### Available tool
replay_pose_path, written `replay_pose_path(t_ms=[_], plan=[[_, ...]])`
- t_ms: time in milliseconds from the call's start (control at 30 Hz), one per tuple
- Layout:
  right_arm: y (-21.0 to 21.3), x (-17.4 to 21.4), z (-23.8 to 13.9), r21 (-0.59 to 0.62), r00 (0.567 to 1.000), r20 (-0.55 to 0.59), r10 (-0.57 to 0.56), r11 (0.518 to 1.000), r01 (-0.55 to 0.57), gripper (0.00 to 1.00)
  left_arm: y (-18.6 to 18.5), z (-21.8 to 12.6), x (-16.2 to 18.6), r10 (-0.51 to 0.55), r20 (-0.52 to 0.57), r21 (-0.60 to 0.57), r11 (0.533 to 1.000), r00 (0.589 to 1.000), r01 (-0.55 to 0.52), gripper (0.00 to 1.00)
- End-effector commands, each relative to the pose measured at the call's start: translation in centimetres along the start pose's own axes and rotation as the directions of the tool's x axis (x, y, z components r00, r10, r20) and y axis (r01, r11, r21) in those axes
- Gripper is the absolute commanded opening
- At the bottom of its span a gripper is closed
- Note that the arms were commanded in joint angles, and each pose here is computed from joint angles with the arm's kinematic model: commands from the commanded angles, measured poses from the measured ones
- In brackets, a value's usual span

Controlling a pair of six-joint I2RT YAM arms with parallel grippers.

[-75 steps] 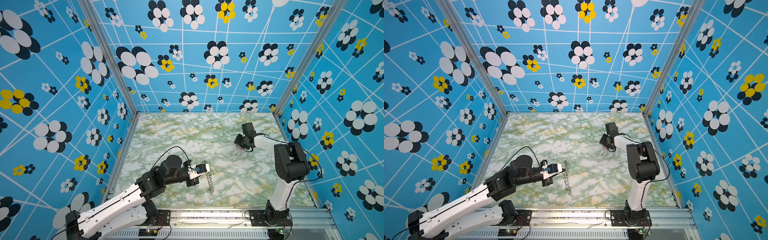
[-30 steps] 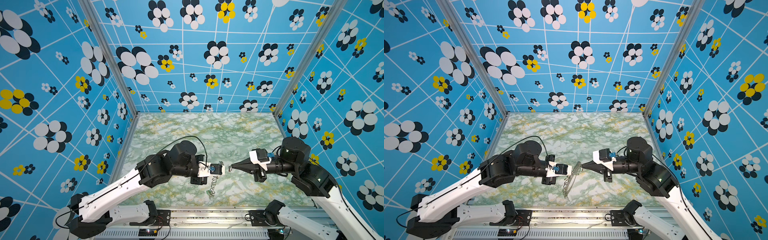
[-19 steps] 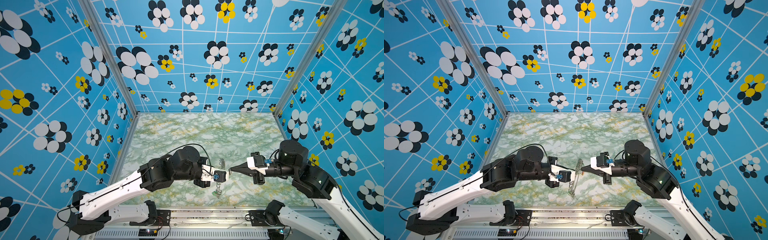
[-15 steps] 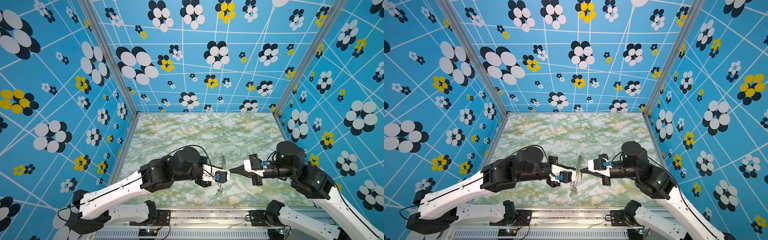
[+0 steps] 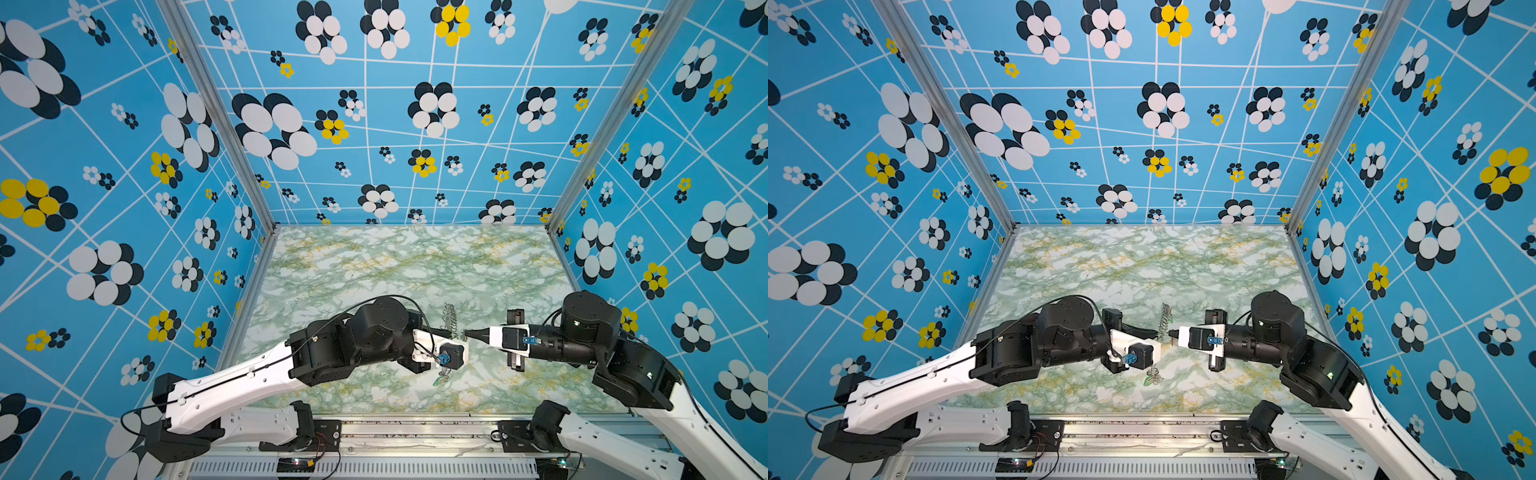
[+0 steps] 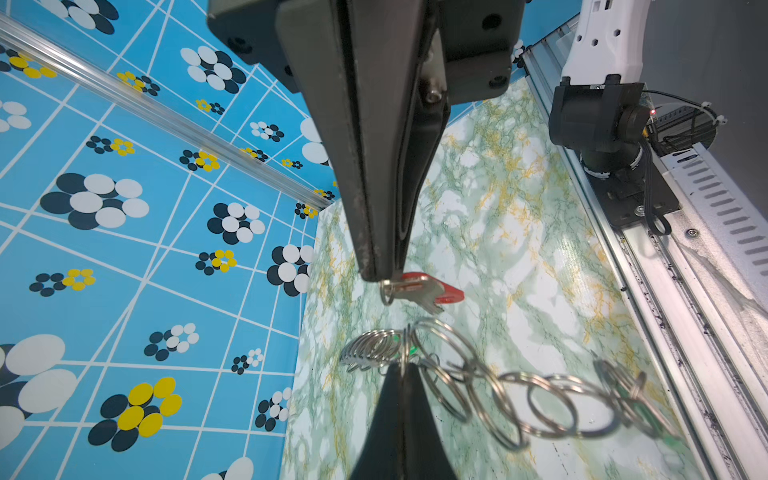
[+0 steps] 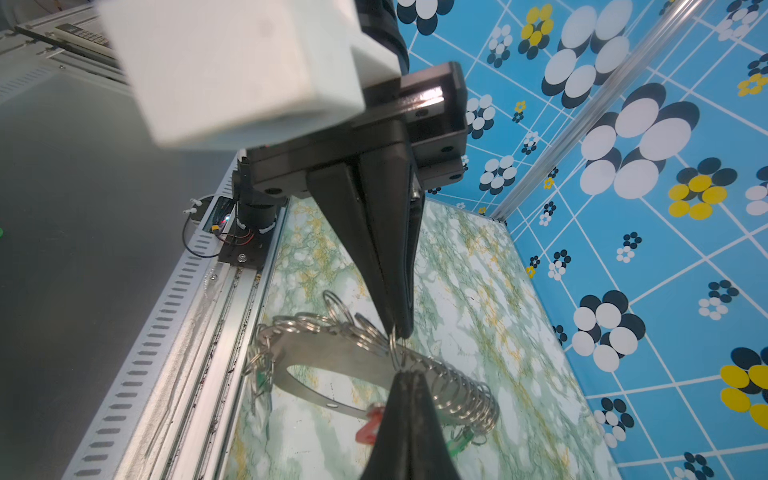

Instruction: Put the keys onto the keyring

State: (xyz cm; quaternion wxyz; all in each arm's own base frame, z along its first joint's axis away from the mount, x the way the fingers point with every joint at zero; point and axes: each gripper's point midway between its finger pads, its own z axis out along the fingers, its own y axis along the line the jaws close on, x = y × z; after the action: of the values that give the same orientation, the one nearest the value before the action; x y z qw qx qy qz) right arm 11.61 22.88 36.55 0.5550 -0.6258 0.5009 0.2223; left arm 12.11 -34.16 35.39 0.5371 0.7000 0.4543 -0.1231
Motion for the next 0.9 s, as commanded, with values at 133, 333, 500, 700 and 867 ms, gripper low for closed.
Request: replay_pose_path(t_ms=[133,333,500,700,867], plan=[[0.5,-0.4,0.3,-0.039,1.0,0.015,-0.02,0.999,0.02,0.0,1.1,-0.4,-1.4,-0.008,0.054,-0.04,0.999,0.998,0.01,0.0],[0.8,-0.5,0.4,-0.065,1.0,0.02,-0.017,0.998,0.018,0.0,1.2,-0.5,-1.6,-0.011,0.057,-0.044,0.999,0.998,0.014,0.0],[1.0,-0.7,0.2,-0.078,1.0,0.023,-0.013,0.997,0.015,0.0,1.3,-0.5,-1.5,-0.014,0.054,-0.049,0.999,0.998,0.017,0.0],[1.1,-0.8,0.0,-0.082,1.0,0.023,-0.008,0.997,0.01,0.0,1.4,-0.5,-1.4,-0.015,0.048,-0.056,0.998,0.999,0.017,0.0],[1.1,-0.8,0.0,-0.082,1.0,0.021,-0.002,0.997,0.003,0.0,1.5,-0.5,-1.4,-0.015,0.047,-0.061,0.998,0.999,0.018,0.0]])
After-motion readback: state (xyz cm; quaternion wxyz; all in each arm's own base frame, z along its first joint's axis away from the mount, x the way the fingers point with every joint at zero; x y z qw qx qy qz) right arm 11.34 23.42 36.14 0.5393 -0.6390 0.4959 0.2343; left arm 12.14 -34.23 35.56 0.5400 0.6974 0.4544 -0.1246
